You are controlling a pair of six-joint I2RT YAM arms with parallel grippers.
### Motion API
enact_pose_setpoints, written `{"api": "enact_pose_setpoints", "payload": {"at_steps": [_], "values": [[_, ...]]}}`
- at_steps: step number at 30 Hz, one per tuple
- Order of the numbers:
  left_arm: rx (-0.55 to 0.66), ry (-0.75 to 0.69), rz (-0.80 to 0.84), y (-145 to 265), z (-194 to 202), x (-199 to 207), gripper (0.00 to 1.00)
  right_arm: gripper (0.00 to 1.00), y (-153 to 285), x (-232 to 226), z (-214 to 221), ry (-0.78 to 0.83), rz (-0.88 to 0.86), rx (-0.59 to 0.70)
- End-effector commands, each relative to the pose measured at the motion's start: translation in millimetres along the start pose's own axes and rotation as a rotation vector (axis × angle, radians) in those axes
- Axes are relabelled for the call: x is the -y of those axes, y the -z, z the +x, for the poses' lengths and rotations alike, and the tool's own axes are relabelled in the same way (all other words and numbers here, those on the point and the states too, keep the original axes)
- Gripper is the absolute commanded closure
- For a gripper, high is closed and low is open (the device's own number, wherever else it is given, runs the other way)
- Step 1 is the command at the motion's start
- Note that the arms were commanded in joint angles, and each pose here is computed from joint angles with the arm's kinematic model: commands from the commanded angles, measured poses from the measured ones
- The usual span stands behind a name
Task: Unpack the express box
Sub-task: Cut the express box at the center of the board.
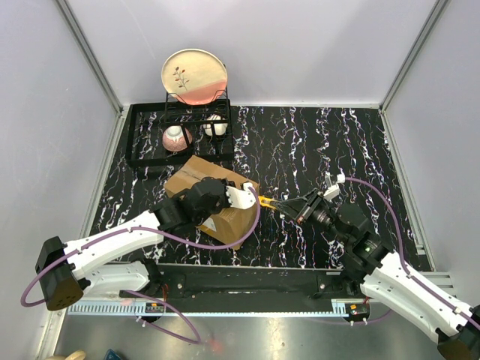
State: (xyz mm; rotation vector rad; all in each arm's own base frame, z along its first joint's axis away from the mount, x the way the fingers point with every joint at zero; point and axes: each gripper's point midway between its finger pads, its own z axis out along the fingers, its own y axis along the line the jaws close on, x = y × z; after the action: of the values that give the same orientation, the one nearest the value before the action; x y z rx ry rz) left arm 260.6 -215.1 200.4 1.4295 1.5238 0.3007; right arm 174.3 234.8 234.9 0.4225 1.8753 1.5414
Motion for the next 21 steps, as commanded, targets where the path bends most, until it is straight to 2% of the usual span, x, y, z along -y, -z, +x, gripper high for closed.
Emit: {"api": "enact_pose_setpoints", "payload": {"at_steps": [1, 21], "values": [[0.05, 0.058, -0.054, 3.9, -12.1, -12.7, 1.0, 1.0, -2.0, -14.3, -3.2, -0.008, -0.056, -0.004], [0.057, 0.056, -0.048, 4.3, -12.5, -10.9, 1.0, 1.0, -5.1, -3.1, -9.4, -0.064, -0.053, -0.005]]}}
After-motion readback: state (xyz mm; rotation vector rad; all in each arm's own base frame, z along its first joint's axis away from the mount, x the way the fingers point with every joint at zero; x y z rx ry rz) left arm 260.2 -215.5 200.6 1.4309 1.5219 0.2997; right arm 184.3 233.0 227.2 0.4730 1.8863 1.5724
